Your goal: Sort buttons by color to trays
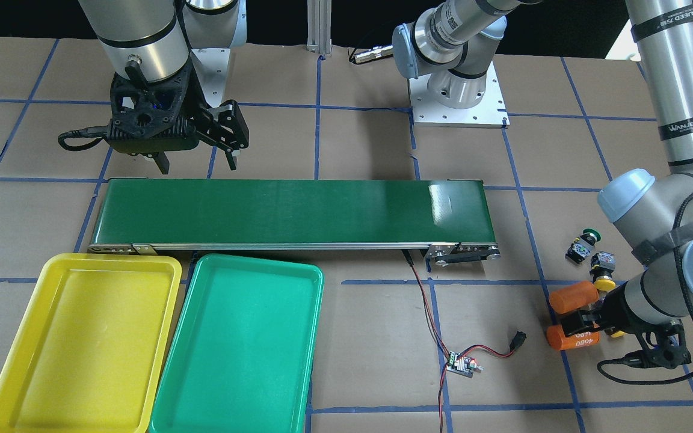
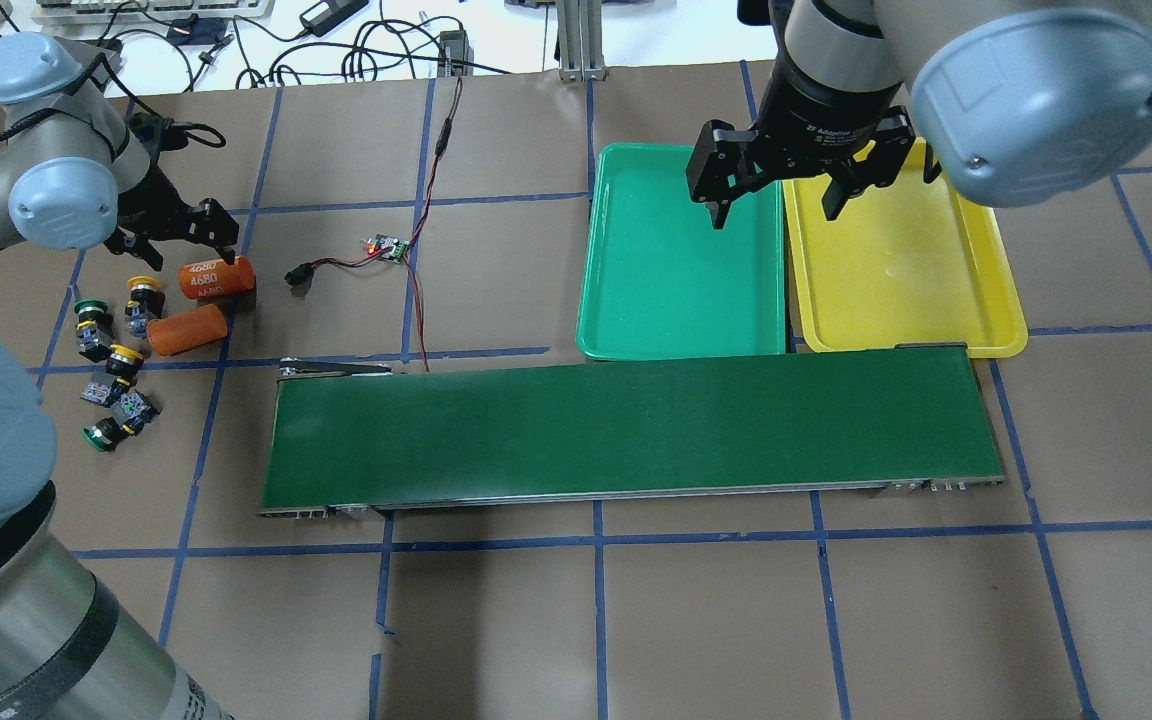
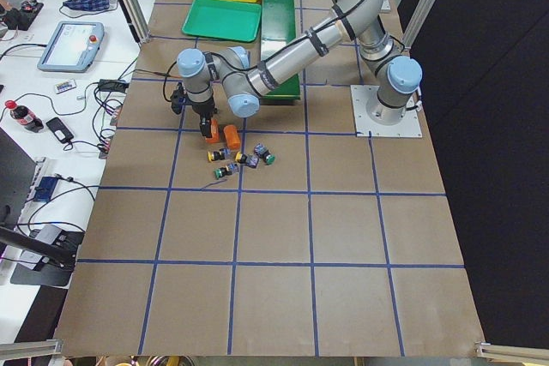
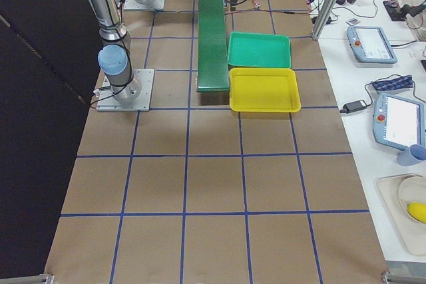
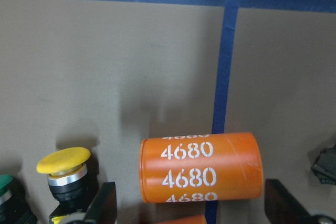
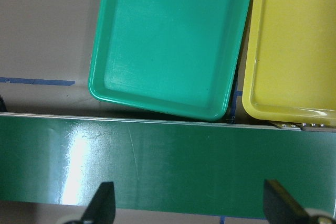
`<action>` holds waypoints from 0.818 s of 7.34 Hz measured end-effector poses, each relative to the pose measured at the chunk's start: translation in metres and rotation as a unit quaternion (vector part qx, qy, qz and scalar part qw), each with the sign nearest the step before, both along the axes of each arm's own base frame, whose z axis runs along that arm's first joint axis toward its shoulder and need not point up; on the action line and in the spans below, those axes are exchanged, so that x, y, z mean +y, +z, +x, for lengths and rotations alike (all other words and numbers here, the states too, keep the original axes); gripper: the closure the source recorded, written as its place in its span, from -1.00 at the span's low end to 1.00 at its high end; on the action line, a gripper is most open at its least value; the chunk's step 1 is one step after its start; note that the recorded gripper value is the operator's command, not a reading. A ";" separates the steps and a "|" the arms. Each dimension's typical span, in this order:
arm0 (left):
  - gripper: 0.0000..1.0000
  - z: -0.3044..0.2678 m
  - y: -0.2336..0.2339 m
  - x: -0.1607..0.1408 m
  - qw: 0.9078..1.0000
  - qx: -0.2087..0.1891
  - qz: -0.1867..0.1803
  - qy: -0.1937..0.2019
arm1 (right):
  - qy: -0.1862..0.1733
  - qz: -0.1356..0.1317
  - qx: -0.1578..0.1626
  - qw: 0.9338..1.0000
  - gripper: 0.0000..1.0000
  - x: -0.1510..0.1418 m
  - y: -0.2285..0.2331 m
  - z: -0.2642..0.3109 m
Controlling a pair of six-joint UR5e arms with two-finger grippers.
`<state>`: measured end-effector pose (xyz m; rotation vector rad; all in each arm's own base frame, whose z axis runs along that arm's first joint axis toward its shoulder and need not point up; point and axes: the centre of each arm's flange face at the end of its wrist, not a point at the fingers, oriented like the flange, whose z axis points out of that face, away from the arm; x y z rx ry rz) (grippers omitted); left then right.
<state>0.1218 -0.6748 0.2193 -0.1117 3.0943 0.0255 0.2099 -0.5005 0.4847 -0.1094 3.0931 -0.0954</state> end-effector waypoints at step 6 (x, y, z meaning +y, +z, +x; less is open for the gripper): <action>-1.00 -0.001 -0.012 -0.006 1.000 0.012 -0.006 -0.005 | 0.000 0.000 -0.001 1.000 -1.00 0.000 0.000 0.000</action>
